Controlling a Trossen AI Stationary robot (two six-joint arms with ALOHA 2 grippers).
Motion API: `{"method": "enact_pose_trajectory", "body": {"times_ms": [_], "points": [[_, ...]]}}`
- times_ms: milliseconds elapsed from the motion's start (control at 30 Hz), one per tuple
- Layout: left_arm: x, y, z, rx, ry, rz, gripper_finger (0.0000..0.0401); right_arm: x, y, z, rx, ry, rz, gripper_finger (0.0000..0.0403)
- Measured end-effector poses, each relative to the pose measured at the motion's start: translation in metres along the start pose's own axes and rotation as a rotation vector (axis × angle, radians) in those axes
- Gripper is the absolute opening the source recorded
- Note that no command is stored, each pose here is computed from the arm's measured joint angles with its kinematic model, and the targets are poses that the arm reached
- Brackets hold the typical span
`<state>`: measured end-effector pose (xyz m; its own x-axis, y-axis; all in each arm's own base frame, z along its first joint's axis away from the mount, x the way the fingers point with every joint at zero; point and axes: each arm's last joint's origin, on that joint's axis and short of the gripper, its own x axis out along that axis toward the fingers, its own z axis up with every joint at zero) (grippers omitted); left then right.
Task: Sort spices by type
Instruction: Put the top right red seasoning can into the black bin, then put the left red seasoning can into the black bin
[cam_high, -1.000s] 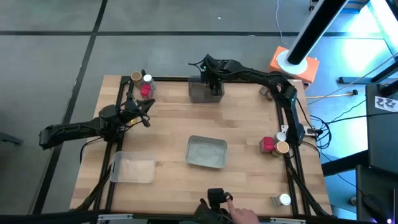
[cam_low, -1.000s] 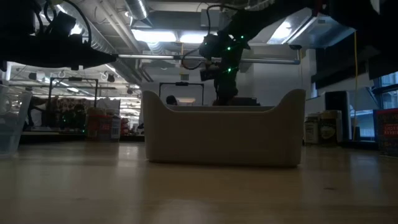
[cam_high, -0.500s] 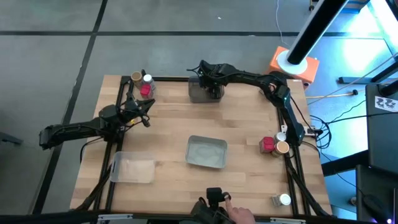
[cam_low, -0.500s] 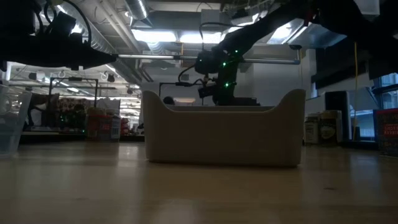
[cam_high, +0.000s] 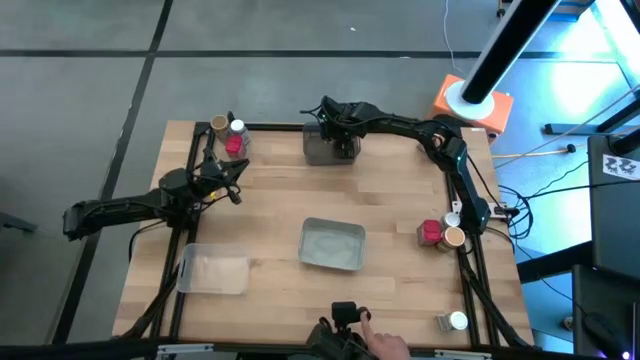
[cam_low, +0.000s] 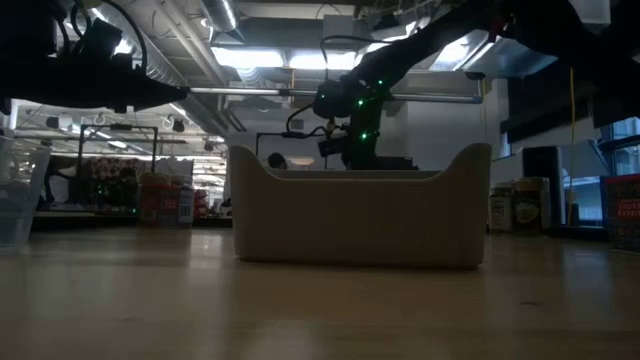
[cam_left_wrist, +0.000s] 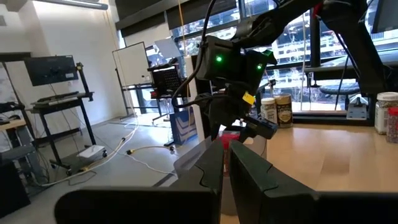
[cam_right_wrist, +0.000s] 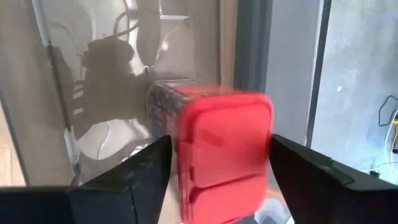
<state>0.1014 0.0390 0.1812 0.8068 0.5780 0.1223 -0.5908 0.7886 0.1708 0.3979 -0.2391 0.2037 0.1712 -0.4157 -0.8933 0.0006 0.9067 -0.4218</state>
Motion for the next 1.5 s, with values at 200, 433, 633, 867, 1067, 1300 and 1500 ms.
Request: {"method": "enact_pose_trajectory", "body": {"times_ms": [200,433,633,867,1067,1300,1500], "points": [[0.0,0.0,0.0,0.022,0.0,0.0,0.0015,-0.014,-0.001,0.0,0.002,0.013,-0.046,0.0273],[0.0,0.0,0.0,0.021,0.005,-0.001,0.0015,-0.09,-0.005,-0.011,0.111,-0.131,0.046,0.0269],[0.0,0.001,0.002,0.035,-0.018,0.026,0.0015,-0.142,-0.006,-0.031,0.216,-0.255,0.154,0.0269],[0.0,0.002,0.001,0.004,-0.001,0.055,0.0015,-0.142,0.012,-0.055,0.23,-0.342,0.135,0.0269],[0.003,0.004,0.006,-0.034,0.021,0.086,0.0044,-0.13,0.033,-0.08,0.271,-0.422,0.097,0.0269],[0.014,0.014,0.027,-0.052,0.072,0.168,0.0157,-0.126,0.051,-0.105,0.333,-0.595,0.023,0.0269],[0.04,0.034,0.058,-0.021,0.157,0.317,0.0225,-0.119,0.06,-0.113,0.395,-0.73,-0.002,0.0269]]}}
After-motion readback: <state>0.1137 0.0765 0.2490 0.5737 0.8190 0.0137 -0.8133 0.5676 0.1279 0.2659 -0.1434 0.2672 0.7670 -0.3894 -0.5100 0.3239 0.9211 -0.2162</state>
